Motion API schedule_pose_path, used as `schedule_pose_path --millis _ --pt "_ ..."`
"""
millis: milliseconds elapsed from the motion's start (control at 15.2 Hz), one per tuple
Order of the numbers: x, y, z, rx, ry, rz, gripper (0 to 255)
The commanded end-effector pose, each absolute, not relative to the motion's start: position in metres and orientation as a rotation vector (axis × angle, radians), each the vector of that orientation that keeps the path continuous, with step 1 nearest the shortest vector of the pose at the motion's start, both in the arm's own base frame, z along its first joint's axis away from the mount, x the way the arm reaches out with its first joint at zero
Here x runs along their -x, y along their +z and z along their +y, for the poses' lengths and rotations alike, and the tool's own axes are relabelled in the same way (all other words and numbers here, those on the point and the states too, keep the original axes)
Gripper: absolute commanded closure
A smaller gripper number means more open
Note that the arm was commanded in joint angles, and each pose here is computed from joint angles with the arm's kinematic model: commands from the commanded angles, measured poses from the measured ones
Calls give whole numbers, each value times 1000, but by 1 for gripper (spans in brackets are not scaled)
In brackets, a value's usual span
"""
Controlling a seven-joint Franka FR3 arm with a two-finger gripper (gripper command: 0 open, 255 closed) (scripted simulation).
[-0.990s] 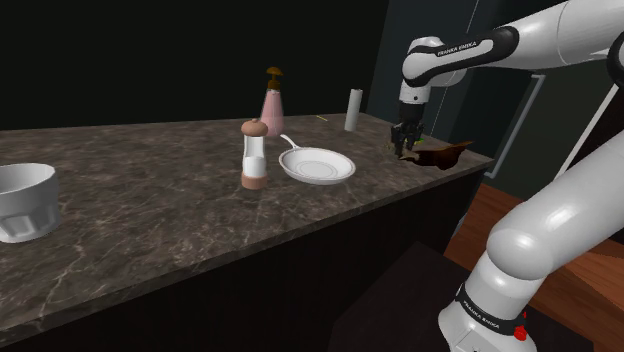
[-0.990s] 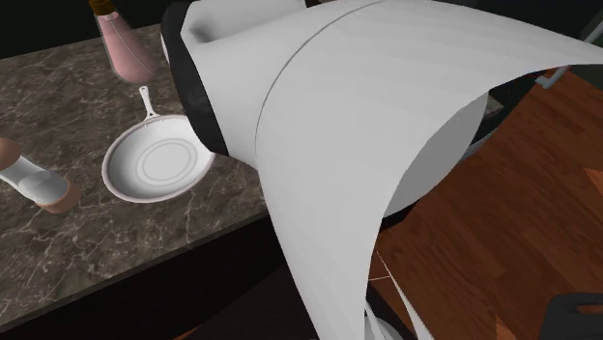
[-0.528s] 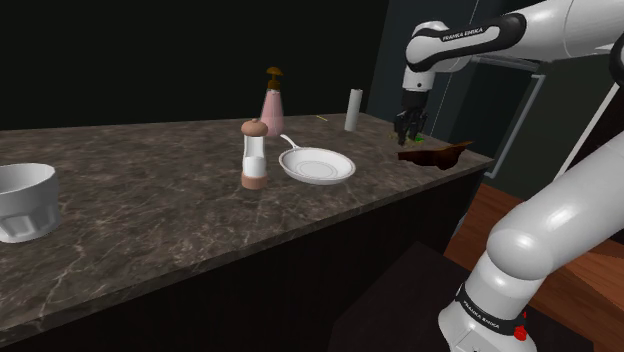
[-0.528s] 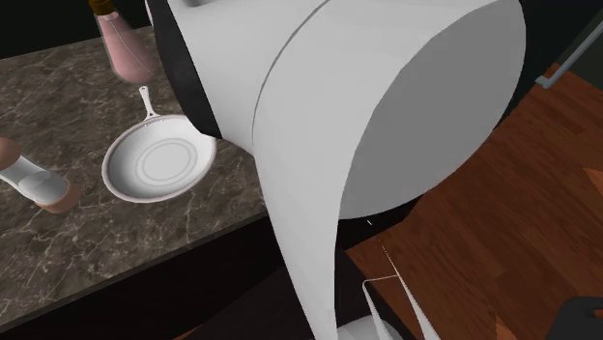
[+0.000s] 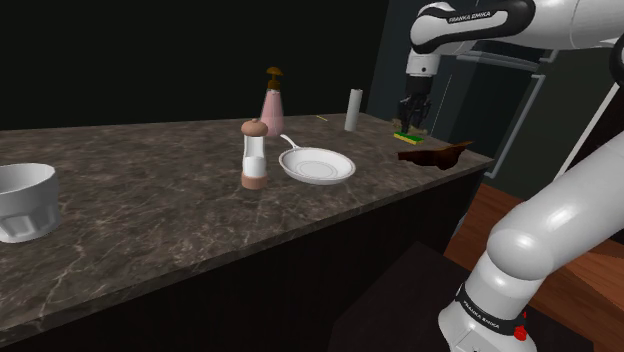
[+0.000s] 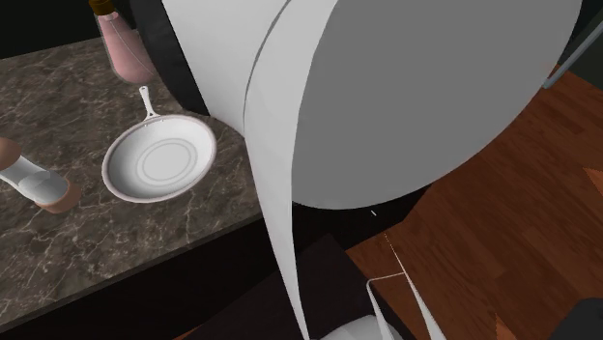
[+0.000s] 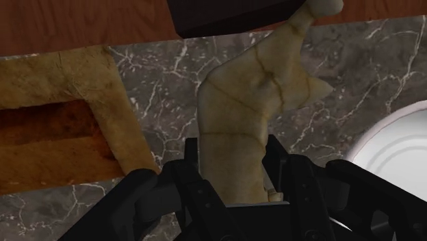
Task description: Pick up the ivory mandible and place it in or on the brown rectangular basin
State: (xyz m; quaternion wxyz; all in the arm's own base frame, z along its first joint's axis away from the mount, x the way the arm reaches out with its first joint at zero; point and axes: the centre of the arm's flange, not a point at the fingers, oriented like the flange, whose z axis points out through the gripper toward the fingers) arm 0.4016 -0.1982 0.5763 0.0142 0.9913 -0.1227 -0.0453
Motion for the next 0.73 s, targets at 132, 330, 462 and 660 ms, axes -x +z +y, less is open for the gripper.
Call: schedule_pose_path --millis 132,330,462,660 --pt "-401 597 -199 -3087 -142 -382 255" --pt "-395 596 -238 -3087 -142 -382 255" --pt "-390 595 -264 -3087 -142 -382 255" --pt "-383 594 -303 -3087 -142 -382 255"
